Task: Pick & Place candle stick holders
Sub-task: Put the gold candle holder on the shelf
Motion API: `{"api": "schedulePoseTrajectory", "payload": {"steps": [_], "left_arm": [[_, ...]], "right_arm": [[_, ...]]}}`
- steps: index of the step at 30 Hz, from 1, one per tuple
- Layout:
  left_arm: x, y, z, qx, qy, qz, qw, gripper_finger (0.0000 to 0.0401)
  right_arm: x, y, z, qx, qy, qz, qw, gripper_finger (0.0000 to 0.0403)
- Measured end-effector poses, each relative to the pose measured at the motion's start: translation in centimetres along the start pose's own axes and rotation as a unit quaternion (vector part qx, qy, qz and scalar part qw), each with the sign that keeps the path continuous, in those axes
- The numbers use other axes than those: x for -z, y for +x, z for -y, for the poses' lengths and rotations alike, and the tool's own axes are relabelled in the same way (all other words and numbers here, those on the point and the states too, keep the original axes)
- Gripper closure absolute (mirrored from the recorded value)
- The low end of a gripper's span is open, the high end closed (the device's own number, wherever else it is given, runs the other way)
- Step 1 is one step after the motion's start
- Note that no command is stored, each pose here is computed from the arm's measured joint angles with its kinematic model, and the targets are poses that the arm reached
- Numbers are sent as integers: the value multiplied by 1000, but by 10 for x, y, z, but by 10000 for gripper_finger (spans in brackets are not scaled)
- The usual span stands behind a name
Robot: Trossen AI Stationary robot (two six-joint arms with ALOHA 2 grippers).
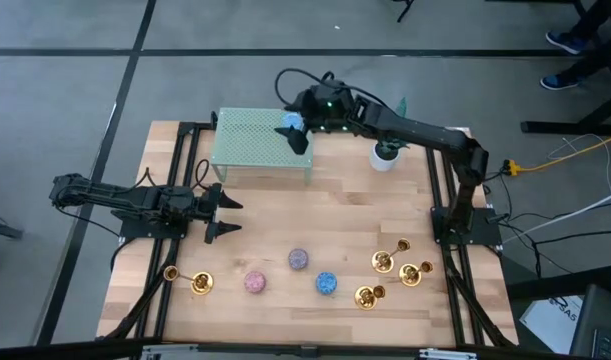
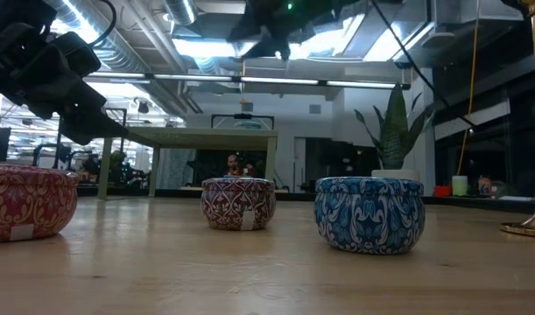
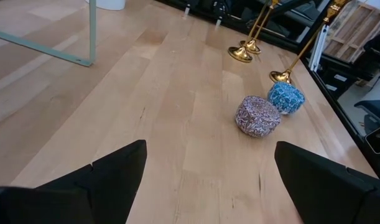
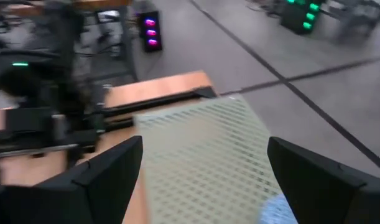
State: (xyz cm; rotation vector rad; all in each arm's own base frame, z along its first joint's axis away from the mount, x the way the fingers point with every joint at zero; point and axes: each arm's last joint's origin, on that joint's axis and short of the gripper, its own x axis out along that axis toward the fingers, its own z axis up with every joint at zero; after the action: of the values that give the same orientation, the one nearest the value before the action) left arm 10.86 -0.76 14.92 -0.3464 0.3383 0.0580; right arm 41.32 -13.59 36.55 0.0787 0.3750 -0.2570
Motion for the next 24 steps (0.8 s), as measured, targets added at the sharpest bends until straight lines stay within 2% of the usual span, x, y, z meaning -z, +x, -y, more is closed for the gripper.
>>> {"api": "schedulePoseTrajectory", "payload": {"steps": [5,15,24], "left_arm": [[0,0,0,0,0,0,1000,47],[0,0,0,0,0,0,1000,48],[0,0,0,0,0,0,1000,48]], "right_arm": [[-8,-17,-23,-57,-17,3,998,54],[-12,-51,-57,-95,-45,-38,994,54],[-15,-97,-82,-129,-60,-74,987,54]]}}
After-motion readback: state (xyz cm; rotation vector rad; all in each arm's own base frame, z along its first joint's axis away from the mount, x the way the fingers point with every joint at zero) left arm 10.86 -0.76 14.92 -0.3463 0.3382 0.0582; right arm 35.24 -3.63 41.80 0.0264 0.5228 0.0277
